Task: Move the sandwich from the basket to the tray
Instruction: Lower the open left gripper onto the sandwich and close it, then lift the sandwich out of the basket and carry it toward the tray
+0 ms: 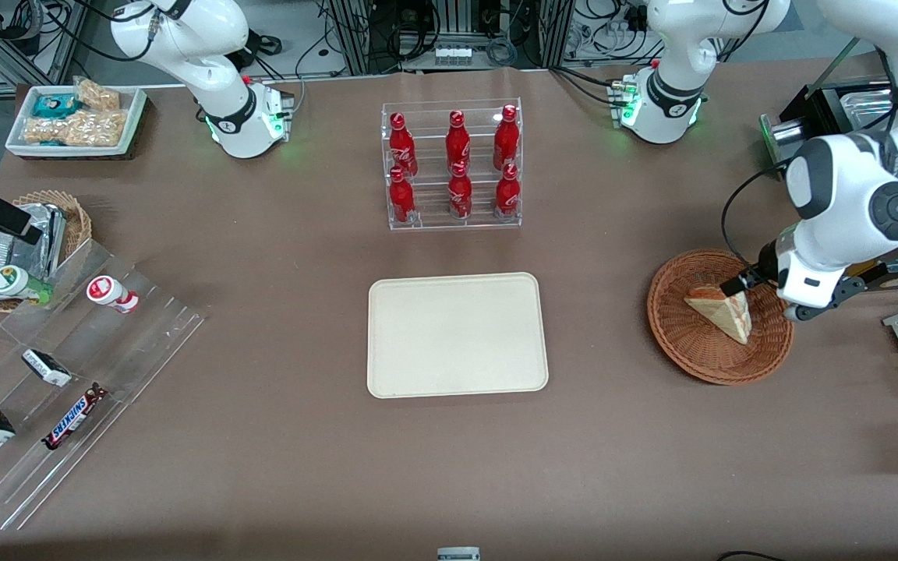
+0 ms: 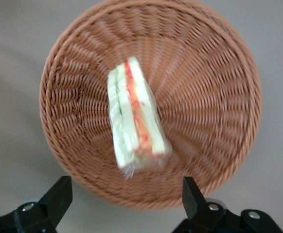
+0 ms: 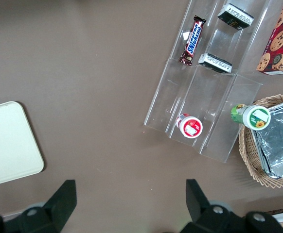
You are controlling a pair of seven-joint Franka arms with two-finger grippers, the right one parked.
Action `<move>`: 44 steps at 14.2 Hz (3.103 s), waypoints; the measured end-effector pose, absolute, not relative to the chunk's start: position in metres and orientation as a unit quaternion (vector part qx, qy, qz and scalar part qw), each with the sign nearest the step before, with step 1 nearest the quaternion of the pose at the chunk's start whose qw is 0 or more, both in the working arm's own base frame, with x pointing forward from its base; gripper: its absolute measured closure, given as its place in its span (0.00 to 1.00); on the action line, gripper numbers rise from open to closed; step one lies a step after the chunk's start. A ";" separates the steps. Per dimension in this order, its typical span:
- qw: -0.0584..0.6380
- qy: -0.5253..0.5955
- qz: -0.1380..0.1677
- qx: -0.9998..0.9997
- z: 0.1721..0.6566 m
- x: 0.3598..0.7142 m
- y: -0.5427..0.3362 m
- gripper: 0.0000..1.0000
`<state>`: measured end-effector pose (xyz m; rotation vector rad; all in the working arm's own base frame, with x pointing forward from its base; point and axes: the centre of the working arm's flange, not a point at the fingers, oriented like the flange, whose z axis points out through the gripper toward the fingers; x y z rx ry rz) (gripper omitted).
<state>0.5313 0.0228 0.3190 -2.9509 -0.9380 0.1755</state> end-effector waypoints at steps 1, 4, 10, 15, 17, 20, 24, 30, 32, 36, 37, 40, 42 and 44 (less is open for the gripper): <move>0.022 -0.340 0.051 -0.939 0.310 0.534 0.023 0.00; 0.024 -0.402 0.040 -0.915 0.289 0.538 0.023 0.00; 0.035 -0.499 0.044 -0.865 0.242 0.529 0.024 0.16; 0.035 -0.505 0.045 -0.861 0.269 0.549 0.022 0.64; 0.040 -0.498 0.055 -0.864 0.295 0.564 0.012 0.69; 0.032 -0.461 0.053 -0.885 0.336 0.585 -0.039 0.73; 0.022 -0.360 0.053 -0.931 0.344 0.569 -0.171 0.81; 0.009 -0.210 0.057 -0.976 0.309 0.536 -0.376 0.84; 0.002 -0.177 0.057 -0.983 0.289 0.527 -0.427 0.85; -0.041 -0.132 0.029 -0.990 0.258 0.511 -0.492 0.85; -0.042 -0.121 0.028 -0.991 0.253 0.507 -0.499 0.85; -0.034 -0.098 0.019 -0.994 0.248 0.502 -0.505 0.85; -0.027 -0.090 0.011 -0.996 0.247 0.504 -0.504 0.85; -0.020 -0.080 0.004 -0.997 0.243 0.504 -0.503 0.85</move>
